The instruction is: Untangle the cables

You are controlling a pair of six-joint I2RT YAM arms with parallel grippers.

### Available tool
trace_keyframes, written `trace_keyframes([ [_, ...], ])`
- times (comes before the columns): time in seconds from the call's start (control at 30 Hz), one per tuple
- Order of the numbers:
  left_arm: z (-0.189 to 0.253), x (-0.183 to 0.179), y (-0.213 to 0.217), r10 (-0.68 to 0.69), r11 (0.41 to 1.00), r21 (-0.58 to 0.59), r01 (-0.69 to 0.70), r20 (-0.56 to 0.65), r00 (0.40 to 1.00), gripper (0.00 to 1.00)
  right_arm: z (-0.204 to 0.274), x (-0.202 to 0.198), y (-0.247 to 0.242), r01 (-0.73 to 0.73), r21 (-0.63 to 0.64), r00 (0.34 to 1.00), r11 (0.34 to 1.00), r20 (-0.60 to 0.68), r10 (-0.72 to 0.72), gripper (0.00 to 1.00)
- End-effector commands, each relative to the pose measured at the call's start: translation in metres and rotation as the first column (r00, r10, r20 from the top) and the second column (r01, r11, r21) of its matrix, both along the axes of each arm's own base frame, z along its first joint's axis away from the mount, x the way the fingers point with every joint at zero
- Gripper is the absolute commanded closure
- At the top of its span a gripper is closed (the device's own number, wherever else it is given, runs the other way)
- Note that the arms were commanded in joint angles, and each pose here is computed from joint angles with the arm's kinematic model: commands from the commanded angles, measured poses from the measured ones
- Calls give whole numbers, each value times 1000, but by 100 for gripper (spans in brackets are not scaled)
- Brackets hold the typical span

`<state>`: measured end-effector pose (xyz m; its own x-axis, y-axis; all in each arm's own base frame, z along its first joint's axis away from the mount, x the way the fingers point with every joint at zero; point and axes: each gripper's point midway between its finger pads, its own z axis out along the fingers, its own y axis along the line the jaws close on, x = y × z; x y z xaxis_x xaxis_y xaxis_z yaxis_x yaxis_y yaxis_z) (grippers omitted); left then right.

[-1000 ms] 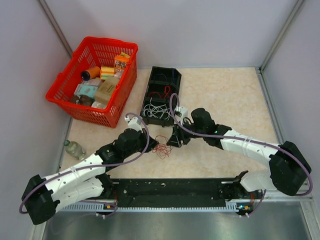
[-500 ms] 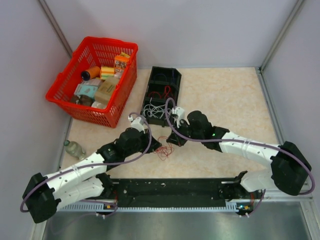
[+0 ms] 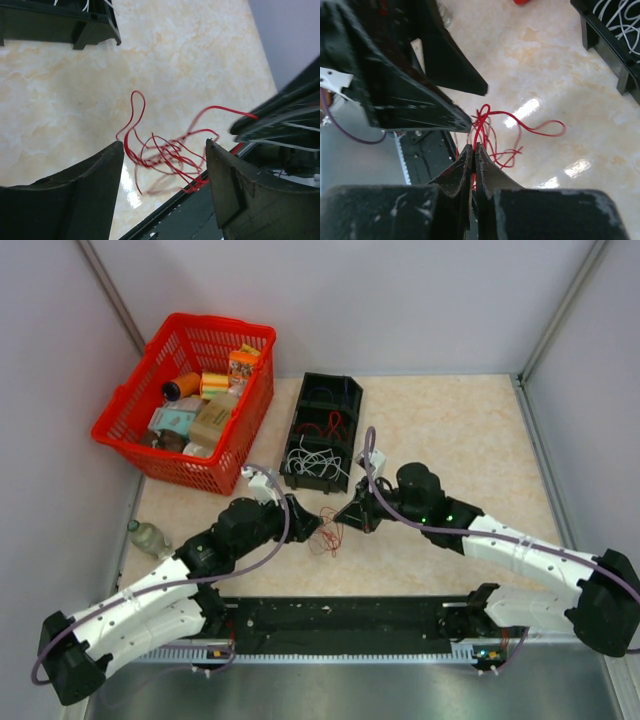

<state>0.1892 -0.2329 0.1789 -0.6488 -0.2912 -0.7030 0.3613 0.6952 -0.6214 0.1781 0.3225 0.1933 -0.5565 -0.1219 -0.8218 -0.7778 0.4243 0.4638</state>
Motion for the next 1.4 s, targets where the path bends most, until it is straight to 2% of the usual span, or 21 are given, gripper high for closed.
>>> trace_keyframes([
  [0.0,4,6,-10,-43,999,22,42,39,998,30,53,-13,8,-39,166,999,985,8,39,100],
  [0.07,4,9,-15,-44,999,13,44,28,999,30,58,-17,10,-56,186,998,981,1,57,100],
  [0.1,6,3,-22,-88,996,-7,88,18,996,30,59,-18,10,-58,189,998,980,-5,60,100],
  [0.13,8,1,-27,-111,993,-25,112,22,994,34,60,-18,9,-56,189,998,980,-4,57,100],
  [0.17,8,0,-30,-126,991,-33,127,19,992,40,60,-16,8,-42,182,999,982,-4,43,100],
  [0.27,2,-1,-29,-123,992,-21,123,-10,992,66,67,-2,-2,61,164,998,985,14,-64,100],
  [0.3,-1,-1,-26,-112,994,-6,112,-21,994,70,71,6,-8,115,155,992,981,29,-121,100],
  [0.37,-7,-1,-20,-92,996,16,92,-32,995,87,76,15,-22,202,141,977,969,48,-210,100],
  [0.43,-13,-2,-15,-72,997,31,73,-40,997,100,87,23,-36,273,156,955,949,76,-287,100],
  [0.53,-18,2,-5,-16,999,51,19,-50,999,100,103,37,-66,421,154,889,894,125,-440,100],
  [0.6,-26,4,6,43,996,85,-37,-71,997,100,112,49,-97,553,148,804,820,162,-572,100],
  [0.7,-35,15,37,234,964,153,-219,-86,969,100,127,66,-171,794,141,550,591,245,-798,100],
  [0.77,-43,19,63,372,914,214,-345,-98,923,100,131,71,-225,910,121,345,397,310,-886,100],
  [0.8,-45,20,77,436,881,245,-404,-94,895,100,136,70,-246,936,131,269,326,329,-905,100],
  [0.9,-42,21,111,589,784,294,-547,-71,805,100,151,71,-292,973,155,108,172,354,-929,100],
  [0.97,-34,20,129,657,727,299,-618,-44,752,100,150,75,-311,987,124,52,105,371,-927,100],
  [1.13,-15,15,171,775,597,290,-748,30,631,100,151,84,-341,996,87,-26,6,365,-930,100],
  [1.23,-3,14,180,780,586,265,-766,70,622,100,158,90,-343,996,93,-23,10,347,-938,100],
  [1.3,-1,10,190,796,562,261,-784,87,599,100,161,92,-356,996,81,-74,-48,362,-929,100],
  [1.37,-3,-2,214,849,478,276,-834,96,519,100,164,90,-375,991,83,-130,-108,328,-936,100],
])
